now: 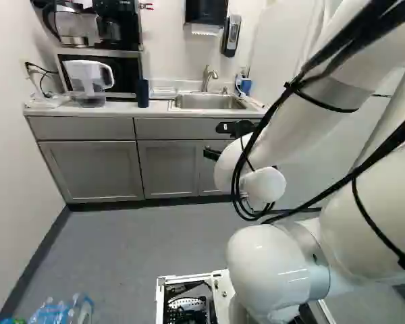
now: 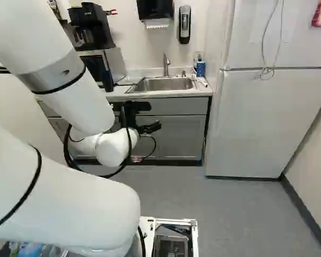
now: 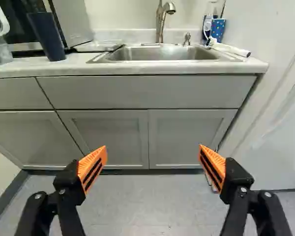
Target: Rinse the cup and place it in the tray
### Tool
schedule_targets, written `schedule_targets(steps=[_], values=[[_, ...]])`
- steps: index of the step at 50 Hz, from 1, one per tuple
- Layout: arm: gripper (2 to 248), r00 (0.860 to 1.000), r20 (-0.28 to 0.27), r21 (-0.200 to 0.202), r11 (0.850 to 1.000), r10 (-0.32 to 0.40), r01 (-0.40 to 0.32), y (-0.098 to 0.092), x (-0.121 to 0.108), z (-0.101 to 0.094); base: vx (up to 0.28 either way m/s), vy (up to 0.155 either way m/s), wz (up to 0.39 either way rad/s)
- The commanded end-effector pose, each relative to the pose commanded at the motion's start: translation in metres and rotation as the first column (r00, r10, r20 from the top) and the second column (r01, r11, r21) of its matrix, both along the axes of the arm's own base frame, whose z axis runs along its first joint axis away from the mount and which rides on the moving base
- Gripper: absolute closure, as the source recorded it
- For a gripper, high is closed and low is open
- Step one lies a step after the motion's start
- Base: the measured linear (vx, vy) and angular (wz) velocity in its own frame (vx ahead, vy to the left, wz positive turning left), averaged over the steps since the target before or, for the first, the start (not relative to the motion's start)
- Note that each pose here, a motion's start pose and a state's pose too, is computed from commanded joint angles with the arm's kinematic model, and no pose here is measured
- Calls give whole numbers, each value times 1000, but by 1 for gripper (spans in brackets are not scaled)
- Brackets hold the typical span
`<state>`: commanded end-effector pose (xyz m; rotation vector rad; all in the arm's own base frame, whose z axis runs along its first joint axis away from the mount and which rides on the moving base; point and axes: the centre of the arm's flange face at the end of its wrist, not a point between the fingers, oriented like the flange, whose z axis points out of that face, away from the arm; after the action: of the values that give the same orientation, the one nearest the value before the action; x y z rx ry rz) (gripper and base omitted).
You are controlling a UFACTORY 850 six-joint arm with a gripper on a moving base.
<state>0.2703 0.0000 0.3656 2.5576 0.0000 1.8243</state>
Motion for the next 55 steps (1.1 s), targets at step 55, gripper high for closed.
schedule_targets(steps=[55], values=[[3, 996, 88, 0, 1000, 0, 0, 0, 58, 41, 0, 0, 0]])
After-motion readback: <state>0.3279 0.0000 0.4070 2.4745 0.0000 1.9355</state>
